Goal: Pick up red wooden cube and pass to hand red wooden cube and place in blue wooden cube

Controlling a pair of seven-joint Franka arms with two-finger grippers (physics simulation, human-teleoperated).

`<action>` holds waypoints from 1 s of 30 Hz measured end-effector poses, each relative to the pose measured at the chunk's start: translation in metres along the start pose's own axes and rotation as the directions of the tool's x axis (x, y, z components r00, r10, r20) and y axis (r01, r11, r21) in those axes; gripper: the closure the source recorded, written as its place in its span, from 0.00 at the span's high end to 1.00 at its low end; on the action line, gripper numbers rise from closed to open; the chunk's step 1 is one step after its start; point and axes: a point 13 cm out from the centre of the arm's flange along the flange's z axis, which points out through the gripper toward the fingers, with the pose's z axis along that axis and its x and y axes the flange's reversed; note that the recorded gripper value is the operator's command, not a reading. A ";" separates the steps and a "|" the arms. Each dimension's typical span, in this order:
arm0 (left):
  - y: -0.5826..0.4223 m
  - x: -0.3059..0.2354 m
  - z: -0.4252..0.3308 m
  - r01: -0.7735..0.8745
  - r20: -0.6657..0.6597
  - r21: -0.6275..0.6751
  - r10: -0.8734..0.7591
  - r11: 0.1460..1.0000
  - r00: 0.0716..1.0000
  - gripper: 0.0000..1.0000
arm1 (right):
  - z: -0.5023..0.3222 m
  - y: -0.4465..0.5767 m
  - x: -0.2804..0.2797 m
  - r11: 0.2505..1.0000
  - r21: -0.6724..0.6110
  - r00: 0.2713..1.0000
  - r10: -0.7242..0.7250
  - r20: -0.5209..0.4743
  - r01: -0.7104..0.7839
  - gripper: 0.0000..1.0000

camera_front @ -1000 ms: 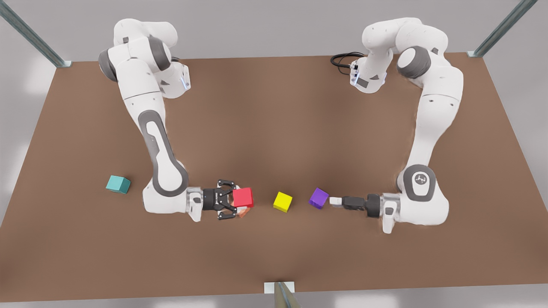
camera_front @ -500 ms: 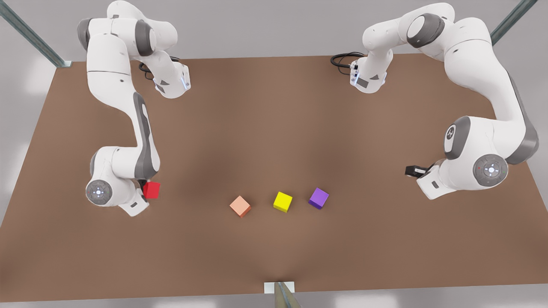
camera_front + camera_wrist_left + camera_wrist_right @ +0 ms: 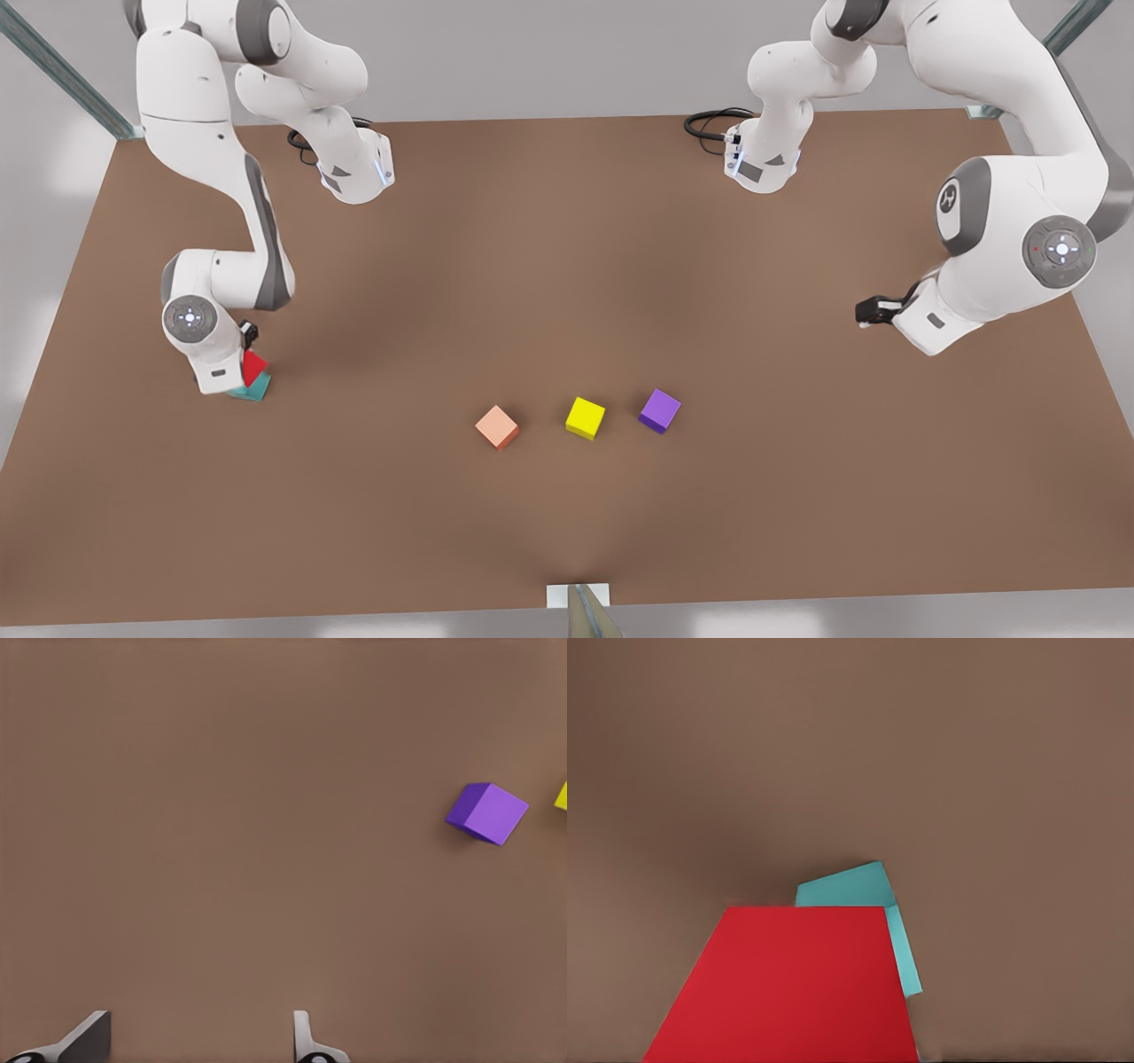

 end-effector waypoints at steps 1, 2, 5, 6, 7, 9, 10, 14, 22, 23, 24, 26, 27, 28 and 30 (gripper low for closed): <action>0.002 -0.001 0.000 0.004 0.004 0.002 -0.004 1.000 1.000 1.00 | 0.004 0.002 0.002 1.000 0.004 1.000 0.011 -0.003 -0.011 0.65; 0.004 -0.001 -0.001 0.009 0.007 0.004 -0.009 1.000 1.000 1.00 | 0.009 0.003 0.004 1.000 0.006 1.000 0.021 -0.007 -0.021 0.65; 0.007 -0.003 0.000 0.017 0.011 0.007 -0.018 1.000 1.000 1.00 | 0.019 -0.001 0.006 0.998 0.020 0.998 0.054 -0.015 -0.054 0.65; 0.009 -0.003 0.000 0.021 0.013 0.009 -0.021 1.000 1.000 1.00 | 0.024 -0.003 0.008 0.997 0.024 0.998 0.068 -0.017 -0.067 0.65; 0.009 -0.003 0.000 0.022 0.013 0.010 -0.022 1.000 1.000 1.00 | 0.030 -0.005 0.010 0.996 0.026 0.997 0.081 -0.019 -0.080 0.65; 0.008 -0.003 0.001 0.023 0.013 0.011 -0.023 1.000 1.000 1.00 | 0.040 -0.007 0.010 0.994 0.033 0.995 0.101 -0.019 -0.100 0.65; 0.009 -0.003 0.001 0.024 0.013 0.011 -0.024 1.000 1.000 1.00 | 0.043 -0.009 0.011 0.993 0.037 0.994 0.112 -0.016 -0.111 0.65; 0.013 -0.003 0.001 0.033 0.014 0.014 -0.034 0.999 0.999 1.00 | 0.045 -0.013 0.007 0.988 0.057 0.990 0.144 0.000 -0.144 1.00; 0.008 -0.003 0.002 0.029 0.011 0.016 -0.029 0.999 1.000 1.00 | 0.036 -0.021 0.001 0.976 0.084 0.979 0.200 0.025 -0.202 1.00; 0.007 -0.003 0.002 0.029 0.011 0.017 -0.029 0.999 1.000 1.00 | 0.029 -0.024 0.000 0.974 0.090 0.978 0.207 0.031 -0.209 1.00; 0.007 -0.003 0.002 0.029 0.010 0.017 -0.029 0.999 1.000 1.00 | 0.020 -0.028 -0.001 0.971 0.098 0.976 0.214 0.038 -0.217 1.00; 0.007 -0.003 0.002 0.028 0.010 0.017 -0.029 0.999 1.000 1.00 | 0.004 -0.032 -0.001 0.968 0.101 0.973 0.228 0.043 -0.231 1.00; 0.007 -0.003 0.002 0.029 0.009 0.017 -0.029 0.999 1.000 1.00 | -0.004 -0.032 -0.001 0.966 0.100 0.971 0.233 0.044 -0.237 1.00; 0.007 -0.003 0.002 0.030 0.009 0.017 -0.030 0.999 1.000 1.00 | -0.014 -0.031 -0.002 0.966 0.099 0.970 0.237 0.047 -0.240 1.00; 0.007 -0.003 0.002 0.030 0.008 0.017 -0.030 0.999 1.000 1.00 | -0.038 -0.026 -0.009 0.966 0.096 0.970 0.238 0.055 -0.242 1.00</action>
